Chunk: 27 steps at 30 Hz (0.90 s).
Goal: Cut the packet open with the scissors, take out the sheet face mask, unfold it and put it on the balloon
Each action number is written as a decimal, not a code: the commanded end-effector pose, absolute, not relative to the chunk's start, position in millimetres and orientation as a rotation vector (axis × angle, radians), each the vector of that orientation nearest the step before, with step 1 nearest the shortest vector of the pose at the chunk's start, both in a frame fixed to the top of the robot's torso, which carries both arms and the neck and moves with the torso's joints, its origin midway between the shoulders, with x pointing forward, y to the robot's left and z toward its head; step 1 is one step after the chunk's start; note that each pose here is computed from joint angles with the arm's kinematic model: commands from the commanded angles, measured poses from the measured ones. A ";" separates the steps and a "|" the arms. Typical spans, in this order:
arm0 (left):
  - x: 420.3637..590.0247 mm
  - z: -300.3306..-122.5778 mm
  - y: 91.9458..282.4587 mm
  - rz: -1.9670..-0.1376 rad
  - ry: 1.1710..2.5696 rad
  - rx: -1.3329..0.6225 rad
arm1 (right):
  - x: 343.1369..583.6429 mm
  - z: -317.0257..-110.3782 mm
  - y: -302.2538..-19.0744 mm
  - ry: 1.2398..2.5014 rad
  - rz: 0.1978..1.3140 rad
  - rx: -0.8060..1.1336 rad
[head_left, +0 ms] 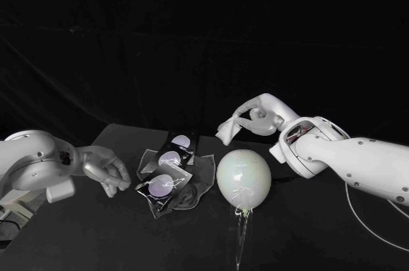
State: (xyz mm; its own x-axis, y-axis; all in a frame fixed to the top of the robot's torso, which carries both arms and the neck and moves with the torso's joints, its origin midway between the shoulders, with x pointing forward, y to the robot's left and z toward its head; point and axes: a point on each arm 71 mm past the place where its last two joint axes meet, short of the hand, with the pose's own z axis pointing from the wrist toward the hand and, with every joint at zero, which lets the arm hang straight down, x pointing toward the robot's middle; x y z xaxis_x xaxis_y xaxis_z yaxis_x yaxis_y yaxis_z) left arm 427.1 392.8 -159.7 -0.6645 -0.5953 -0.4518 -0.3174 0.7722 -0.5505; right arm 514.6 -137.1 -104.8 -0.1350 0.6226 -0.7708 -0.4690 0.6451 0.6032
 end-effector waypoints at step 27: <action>489.4 -104.4 300.1 -1.154 1.750 -0.544 | 518.6 -109.2 -127.6 1.523 0.964 0.036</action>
State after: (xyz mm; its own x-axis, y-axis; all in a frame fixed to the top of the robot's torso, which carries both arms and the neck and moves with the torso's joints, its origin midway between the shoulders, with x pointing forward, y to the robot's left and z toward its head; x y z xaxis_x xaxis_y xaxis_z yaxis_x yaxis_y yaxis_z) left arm 482.7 304.4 -121.9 -0.5881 -0.6327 -0.5038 -0.0077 0.6273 -0.7787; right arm 519.4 -130.6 -108.9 -0.2016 0.5706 -0.7961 -0.4744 0.6543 0.5890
